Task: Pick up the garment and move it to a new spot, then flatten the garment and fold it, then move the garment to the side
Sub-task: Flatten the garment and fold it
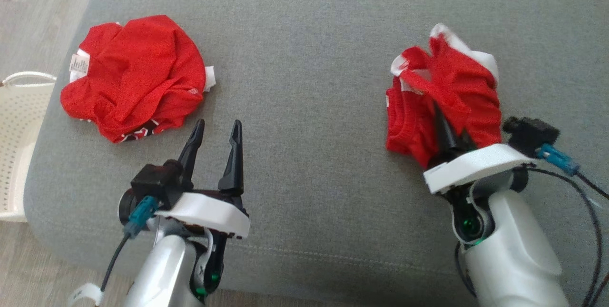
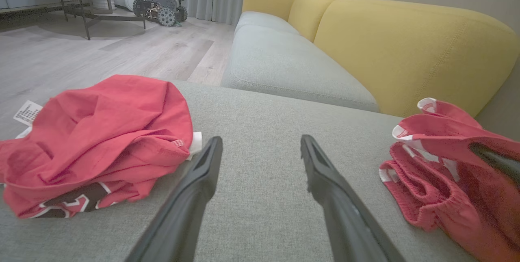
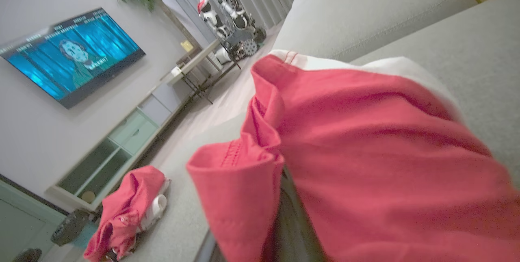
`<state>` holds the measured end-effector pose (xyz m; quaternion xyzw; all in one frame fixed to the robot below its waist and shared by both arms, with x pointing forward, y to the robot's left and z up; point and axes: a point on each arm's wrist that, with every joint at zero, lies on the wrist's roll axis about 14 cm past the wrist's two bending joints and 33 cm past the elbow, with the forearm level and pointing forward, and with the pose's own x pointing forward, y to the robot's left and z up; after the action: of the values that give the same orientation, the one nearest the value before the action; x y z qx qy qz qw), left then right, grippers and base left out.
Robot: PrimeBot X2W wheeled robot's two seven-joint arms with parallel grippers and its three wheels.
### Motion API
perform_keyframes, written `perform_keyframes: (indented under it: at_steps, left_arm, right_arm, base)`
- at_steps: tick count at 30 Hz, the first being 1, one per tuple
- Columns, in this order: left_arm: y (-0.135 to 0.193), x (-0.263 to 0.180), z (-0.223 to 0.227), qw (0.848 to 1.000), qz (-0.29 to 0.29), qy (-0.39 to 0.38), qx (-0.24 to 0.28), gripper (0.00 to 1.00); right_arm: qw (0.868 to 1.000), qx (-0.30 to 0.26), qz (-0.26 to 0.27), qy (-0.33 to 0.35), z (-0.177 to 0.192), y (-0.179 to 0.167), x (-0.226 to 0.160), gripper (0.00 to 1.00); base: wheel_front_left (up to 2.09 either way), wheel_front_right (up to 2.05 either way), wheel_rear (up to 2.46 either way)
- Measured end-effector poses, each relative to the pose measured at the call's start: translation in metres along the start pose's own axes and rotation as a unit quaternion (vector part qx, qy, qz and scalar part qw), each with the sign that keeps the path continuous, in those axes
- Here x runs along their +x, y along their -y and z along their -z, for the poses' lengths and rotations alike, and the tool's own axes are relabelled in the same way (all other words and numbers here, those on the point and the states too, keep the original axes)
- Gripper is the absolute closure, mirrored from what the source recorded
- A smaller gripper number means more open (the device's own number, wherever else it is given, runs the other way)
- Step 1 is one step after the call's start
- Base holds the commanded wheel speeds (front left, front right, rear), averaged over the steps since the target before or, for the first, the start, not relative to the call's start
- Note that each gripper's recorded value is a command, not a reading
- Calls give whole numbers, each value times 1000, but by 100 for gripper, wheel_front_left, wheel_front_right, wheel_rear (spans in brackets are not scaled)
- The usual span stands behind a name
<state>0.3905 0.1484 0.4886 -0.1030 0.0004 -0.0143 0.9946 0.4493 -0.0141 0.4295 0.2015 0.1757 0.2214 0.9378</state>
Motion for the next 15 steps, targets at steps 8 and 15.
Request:
perform_keyframes:
  at_steps: [8,15]
  left_arm:
    - [-1,0,5,1000,-2,-7,0,0]
    - [-2,-2,5,1000,-4,-7,1,0]
  right_arm:
    - [997,-42,1,-69,38,4,-1,0]
    - [994,-67,-39,-81,47,-21,-3,0]
  base:
    - [0,0,0]
    - [0,0,0]
